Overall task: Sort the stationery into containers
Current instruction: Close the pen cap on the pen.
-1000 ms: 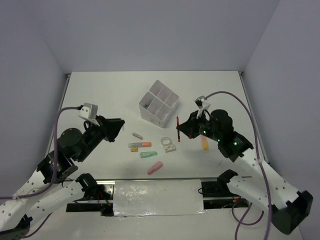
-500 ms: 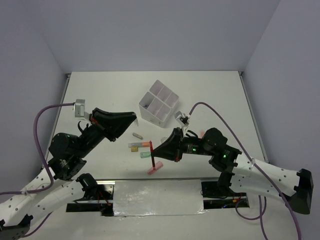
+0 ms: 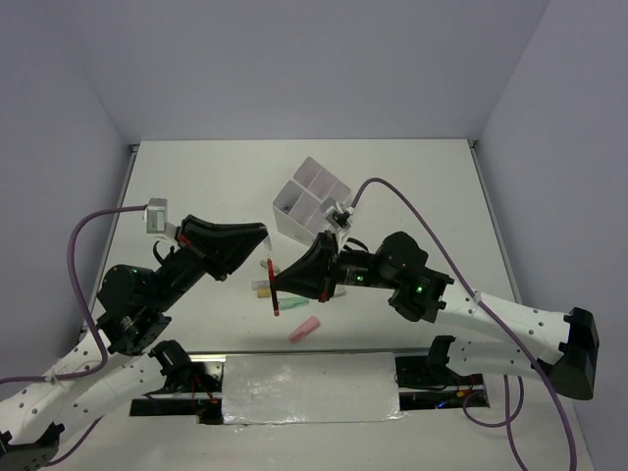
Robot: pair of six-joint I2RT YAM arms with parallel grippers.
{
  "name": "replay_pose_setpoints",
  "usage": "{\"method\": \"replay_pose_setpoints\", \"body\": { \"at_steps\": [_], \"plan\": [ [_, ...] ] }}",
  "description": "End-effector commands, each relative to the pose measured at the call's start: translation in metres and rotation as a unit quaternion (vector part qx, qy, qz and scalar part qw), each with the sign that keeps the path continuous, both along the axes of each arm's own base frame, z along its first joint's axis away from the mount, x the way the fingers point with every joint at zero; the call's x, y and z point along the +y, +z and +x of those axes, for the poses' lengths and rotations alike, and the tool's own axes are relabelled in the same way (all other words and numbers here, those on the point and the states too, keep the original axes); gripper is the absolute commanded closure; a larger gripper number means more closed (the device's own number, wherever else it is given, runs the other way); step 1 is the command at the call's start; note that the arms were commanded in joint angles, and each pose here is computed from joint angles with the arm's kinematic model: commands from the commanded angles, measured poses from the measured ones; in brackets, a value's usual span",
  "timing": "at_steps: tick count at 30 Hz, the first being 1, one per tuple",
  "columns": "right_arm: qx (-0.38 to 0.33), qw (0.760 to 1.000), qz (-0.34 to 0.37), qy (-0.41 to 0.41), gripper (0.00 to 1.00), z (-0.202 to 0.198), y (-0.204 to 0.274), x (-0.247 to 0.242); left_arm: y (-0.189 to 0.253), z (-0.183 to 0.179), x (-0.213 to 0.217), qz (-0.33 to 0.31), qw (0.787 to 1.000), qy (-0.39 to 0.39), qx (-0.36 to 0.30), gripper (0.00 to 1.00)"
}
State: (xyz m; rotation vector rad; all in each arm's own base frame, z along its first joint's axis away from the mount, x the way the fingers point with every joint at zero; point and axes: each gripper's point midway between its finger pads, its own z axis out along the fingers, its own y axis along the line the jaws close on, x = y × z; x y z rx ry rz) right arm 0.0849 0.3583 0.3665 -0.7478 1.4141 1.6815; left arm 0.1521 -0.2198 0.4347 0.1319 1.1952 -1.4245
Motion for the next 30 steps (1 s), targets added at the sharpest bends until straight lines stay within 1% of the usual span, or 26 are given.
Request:
{"method": "replay_pose_setpoints", "body": {
  "at_steps": [1,8,13,21,30],
  "plan": [
    [-0.036,0.999,0.025,0.002,1.00,-0.002,0.026,0.003,0.021,-0.006,0.006,-0.022,1.000,-0.003,-0.011,1.00],
    [-0.040,0.999,0.013,0.003,1.00,0.001,0.020,0.007,0.025,-0.005,0.012,-0.021,1.000,0.012,-0.006,1.00],
    [-0.041,0.999,-0.001,-0.022,1.00,0.009,0.013,0.006,0.028,-0.005,0.015,-0.019,1.000,0.016,-0.006,1.00],
    [-0.047,0.998,-0.010,-0.028,1.00,0.013,0.008,0.008,0.029,-0.004,0.015,-0.021,1.000,0.019,-0.010,1.00],
    [-0.061,0.997,-0.011,-0.050,1.00,0.022,0.019,0.007,0.021,-0.002,0.011,-0.019,1.000,0.014,0.000,1.00]
  ]
}}
